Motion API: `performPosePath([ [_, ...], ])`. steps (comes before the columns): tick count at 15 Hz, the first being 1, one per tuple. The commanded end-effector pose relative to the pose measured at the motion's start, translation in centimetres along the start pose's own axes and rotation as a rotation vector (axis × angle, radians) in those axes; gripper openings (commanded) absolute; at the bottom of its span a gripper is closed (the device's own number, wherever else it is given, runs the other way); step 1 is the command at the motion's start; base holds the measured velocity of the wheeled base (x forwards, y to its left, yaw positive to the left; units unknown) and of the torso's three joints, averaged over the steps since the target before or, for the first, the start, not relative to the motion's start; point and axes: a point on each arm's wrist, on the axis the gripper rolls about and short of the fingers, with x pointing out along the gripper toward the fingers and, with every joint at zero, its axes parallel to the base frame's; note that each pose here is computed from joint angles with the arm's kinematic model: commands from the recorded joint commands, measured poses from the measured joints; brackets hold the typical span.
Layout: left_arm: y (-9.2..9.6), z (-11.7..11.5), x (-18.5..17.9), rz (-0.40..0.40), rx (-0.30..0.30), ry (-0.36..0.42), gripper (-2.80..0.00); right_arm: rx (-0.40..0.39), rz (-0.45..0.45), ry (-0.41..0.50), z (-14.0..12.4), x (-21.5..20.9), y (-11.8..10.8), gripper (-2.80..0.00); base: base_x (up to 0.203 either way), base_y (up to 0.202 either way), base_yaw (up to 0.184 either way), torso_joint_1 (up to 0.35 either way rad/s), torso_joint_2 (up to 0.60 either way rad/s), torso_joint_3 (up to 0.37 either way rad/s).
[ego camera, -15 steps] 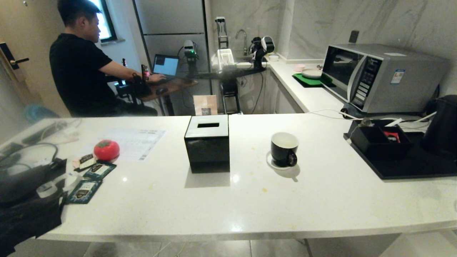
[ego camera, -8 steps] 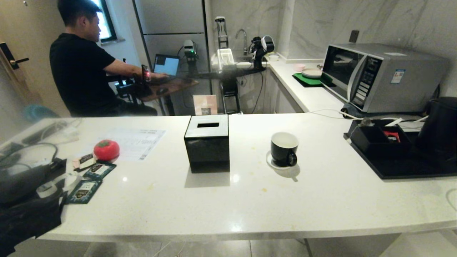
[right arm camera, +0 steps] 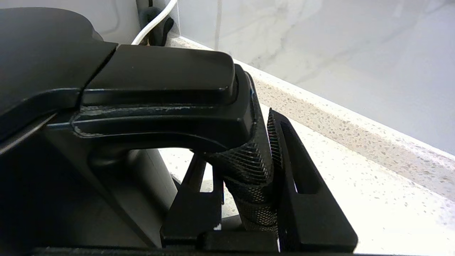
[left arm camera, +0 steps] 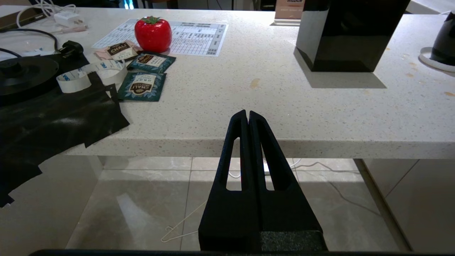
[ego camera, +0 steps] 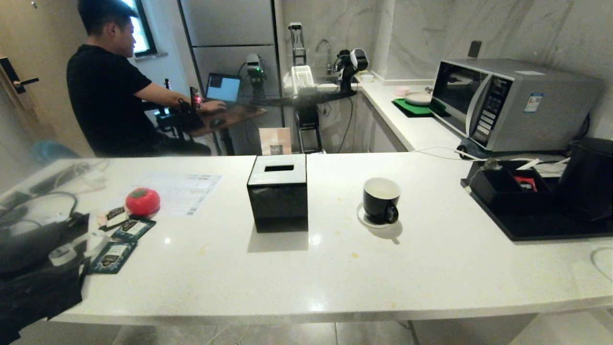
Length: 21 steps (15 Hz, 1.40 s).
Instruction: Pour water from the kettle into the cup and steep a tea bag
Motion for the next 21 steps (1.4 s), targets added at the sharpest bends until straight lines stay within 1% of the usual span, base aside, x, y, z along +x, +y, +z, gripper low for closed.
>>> performPosePath([
  [1,0.0,0.0,0.0,0.001,0.001,0.0,-2.8,0.0,0.001,0.001,-0.3,0.1,0.1,-2.8,0.0,0.0,0.0,0.0,0.0,0.0],
  [6,0.0,0.0,0.0,0.001,-0.001,0.0,-2.8,-0.003,0.009,0.008,-0.7,0.1,0.6,-2.8,0.0,0.0,0.0,0.0,0.0,0.0],
  [17,0.0,0.0,0.0,0.001,-0.001,0.0,-2.8,-0.008,0.007,0.026,-1.4,0.1,0.6,-2.8,0.0,0.0,0.0,0.0,0.0,0.0],
  [18,0.0,0.0,0.0,-0.001,-0.001,0.0,-2.8,-0.009,0.007,0.029,-1.5,0.1,0.6,-0.47,0.0,0.0,0.0,0.0,0.0,0.0],
  [19,0.0,0.0,0.0,0.001,-0.001,0.0,-2.8,-0.009,0.007,0.029,-1.5,0.1,0.6,0.0,0.0,0.0,0.0,0.0,0.0,0.0],
  [21,0.0,0.0,0.0,0.001,-0.001,0.0,-2.8,-0.01,0.007,0.033,-1.7,0.0,0.6,0.0,0.0,0.0,0.0,0.0,0.0,0.0],
])
